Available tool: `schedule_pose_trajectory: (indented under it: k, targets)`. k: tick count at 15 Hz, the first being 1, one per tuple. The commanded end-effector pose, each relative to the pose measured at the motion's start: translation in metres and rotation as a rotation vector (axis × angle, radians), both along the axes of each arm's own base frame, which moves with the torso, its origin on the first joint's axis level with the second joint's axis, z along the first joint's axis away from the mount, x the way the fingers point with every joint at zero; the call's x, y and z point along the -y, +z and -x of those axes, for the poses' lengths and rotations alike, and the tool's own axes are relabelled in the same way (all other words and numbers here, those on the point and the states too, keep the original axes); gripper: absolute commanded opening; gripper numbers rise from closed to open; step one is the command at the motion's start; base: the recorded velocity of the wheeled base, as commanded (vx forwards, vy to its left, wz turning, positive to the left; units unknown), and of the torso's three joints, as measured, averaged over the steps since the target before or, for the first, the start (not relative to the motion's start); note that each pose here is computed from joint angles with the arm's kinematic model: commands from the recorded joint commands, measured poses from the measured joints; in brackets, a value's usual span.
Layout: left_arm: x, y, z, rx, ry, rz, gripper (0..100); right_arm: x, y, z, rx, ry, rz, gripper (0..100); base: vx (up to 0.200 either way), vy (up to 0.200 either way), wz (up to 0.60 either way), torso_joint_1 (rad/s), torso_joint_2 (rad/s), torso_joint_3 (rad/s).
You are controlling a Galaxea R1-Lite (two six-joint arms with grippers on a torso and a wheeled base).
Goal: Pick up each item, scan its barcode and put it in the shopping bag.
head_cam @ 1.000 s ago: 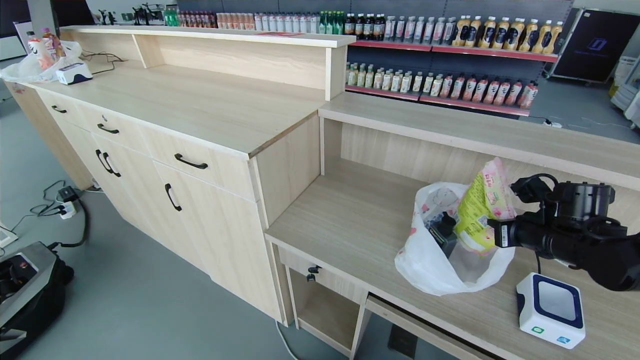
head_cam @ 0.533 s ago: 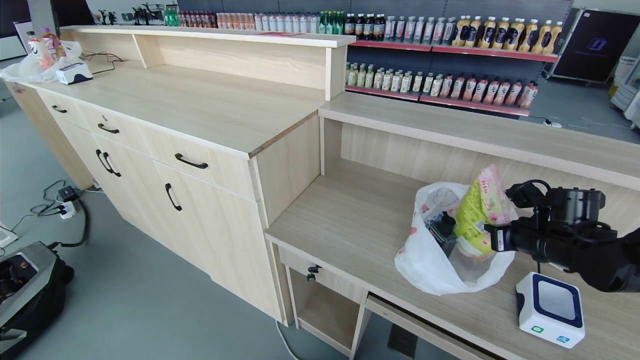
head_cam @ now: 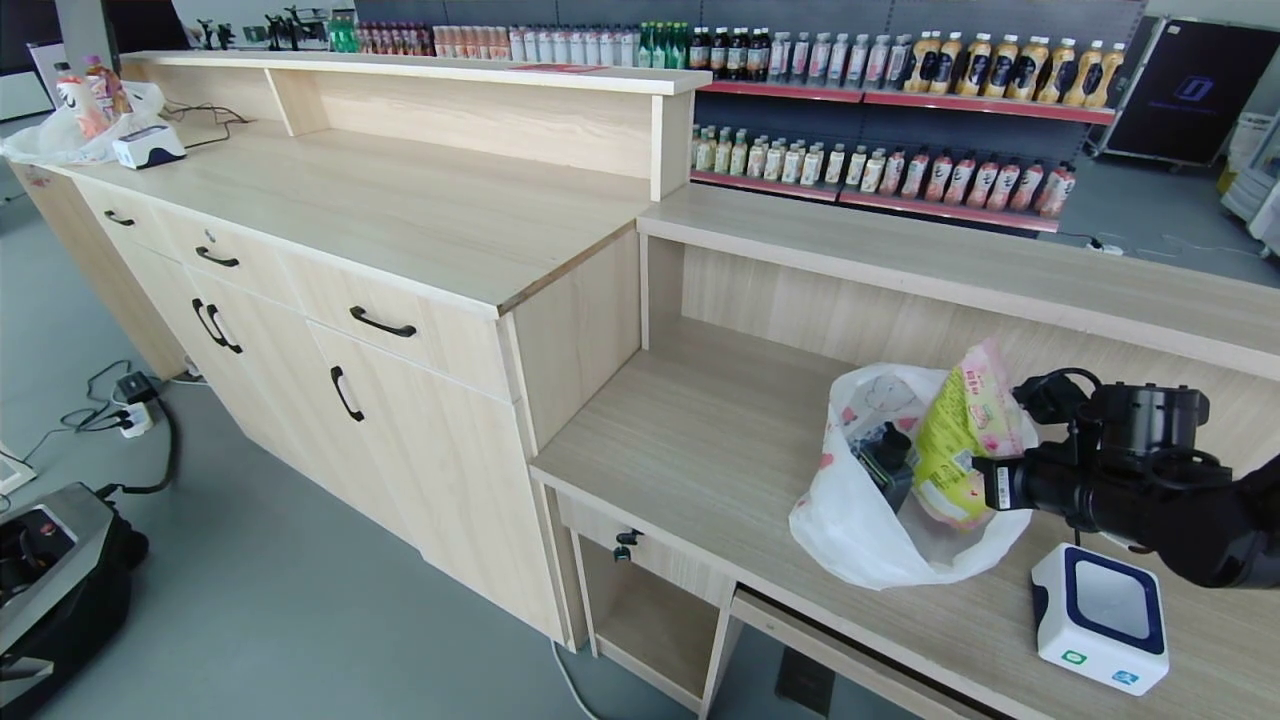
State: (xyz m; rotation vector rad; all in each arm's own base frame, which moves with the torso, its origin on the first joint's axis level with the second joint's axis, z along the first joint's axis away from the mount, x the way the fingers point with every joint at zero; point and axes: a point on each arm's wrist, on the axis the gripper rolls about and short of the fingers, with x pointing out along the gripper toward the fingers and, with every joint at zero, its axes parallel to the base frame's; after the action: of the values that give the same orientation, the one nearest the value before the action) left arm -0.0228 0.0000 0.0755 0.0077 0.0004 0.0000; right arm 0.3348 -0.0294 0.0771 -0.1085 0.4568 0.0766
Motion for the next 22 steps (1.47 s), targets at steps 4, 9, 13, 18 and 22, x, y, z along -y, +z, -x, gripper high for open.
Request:
schedule_pose_trajectory:
  k: [4, 9, 13, 18, 22]
  targets:
    - [0.0, 0.0, 0.0, 0.0, 0.0, 0.0, 100, 0.0, 0.006, 0.0, 0.021, 0.003, -0.005, 100, 0.0, 0.0, 0.0, 0.0, 0.0, 0.0]
    - [0.0, 0.0, 0.0, 0.0, 0.0, 0.0, 100, 0.0, 0.09, 0.035, 0.277, 0.047, 0.028, 100, 0.0, 0.0, 0.0, 0.0, 0.0, 0.0]
    - [0.0, 0.0, 0.0, 0.0, 0.0, 0.0, 100, 0.008, 0.114, 0.077, 0.351, 0.033, 0.157, 100, 0.0, 0.0, 0.0, 0.0, 0.0, 0.0]
    - [0.0, 0.0, 0.0, 0.0, 0.0, 0.0, 100, 0.005, 0.164, 0.117, 0.417, 0.009, 0.255, 100, 0.0, 0.0, -0.48, 0.0, 0.0, 0.002]
    - [0.0, 0.0, 0.0, 0.0, 0.0, 0.0, 100, 0.005, 0.208, 0.135, 0.406, -0.163, 0.191, 100, 0.0, 0.0, -0.6, 0.005, 0.01, 0.001]
